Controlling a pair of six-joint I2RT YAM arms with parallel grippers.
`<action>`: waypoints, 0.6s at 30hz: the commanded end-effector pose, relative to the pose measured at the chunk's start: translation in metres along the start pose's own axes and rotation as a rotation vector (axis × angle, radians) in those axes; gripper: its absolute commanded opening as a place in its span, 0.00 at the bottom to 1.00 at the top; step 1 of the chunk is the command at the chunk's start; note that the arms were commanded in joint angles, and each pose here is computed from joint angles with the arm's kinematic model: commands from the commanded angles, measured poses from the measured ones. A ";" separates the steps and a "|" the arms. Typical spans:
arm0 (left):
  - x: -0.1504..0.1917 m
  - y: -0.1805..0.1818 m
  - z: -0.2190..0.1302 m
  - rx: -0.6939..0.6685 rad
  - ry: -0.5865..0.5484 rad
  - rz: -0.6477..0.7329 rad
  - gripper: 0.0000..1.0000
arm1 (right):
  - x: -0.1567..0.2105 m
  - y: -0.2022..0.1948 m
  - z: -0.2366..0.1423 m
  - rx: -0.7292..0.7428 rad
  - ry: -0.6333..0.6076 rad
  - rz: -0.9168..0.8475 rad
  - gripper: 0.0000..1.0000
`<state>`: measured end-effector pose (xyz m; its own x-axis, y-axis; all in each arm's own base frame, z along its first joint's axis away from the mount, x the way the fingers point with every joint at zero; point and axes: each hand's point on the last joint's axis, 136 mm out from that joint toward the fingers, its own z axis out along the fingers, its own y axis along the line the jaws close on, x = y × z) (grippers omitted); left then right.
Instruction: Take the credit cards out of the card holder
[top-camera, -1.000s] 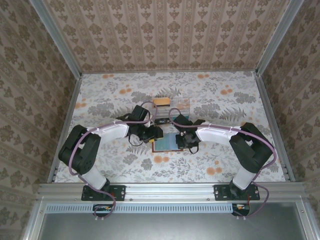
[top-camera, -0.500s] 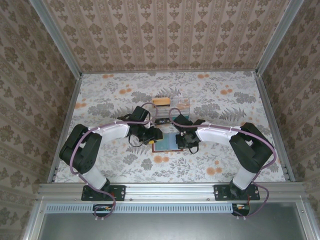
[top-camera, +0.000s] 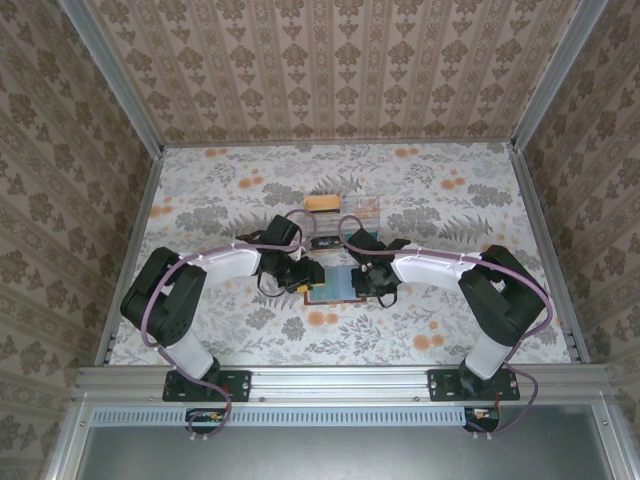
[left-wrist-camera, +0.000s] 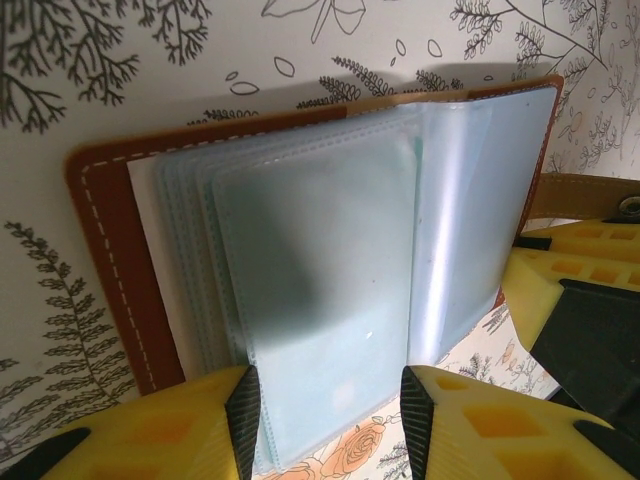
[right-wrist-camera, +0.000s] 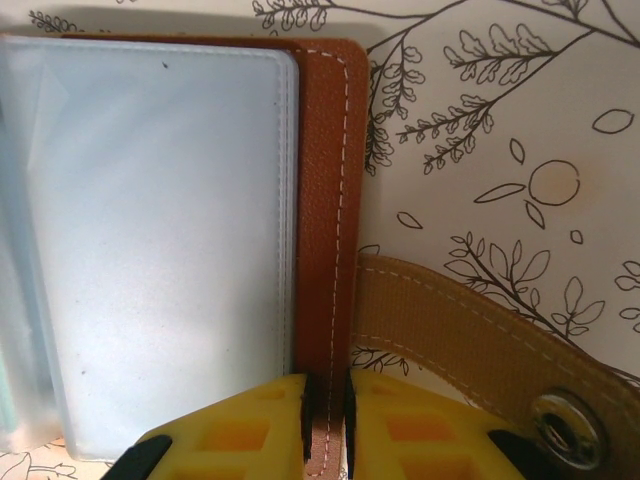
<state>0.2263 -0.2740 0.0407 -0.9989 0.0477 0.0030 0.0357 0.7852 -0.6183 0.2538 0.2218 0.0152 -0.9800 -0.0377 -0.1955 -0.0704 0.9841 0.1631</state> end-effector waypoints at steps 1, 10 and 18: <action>0.010 0.007 0.009 -0.009 0.048 0.002 0.44 | 0.014 -0.004 0.013 0.016 0.053 0.011 0.19; 0.006 -0.010 0.014 0.051 0.048 0.043 0.45 | 0.016 -0.003 0.015 0.017 0.058 0.009 0.19; 0.002 -0.027 0.009 0.093 0.037 0.080 0.51 | 0.017 -0.003 0.015 0.017 0.060 0.011 0.19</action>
<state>0.2242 -0.2902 0.0430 -0.9961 0.0887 -0.0009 0.0666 0.7409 -0.6683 0.2535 0.2221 0.0150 -0.9802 -0.0359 -0.1947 -0.0685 0.9842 0.1635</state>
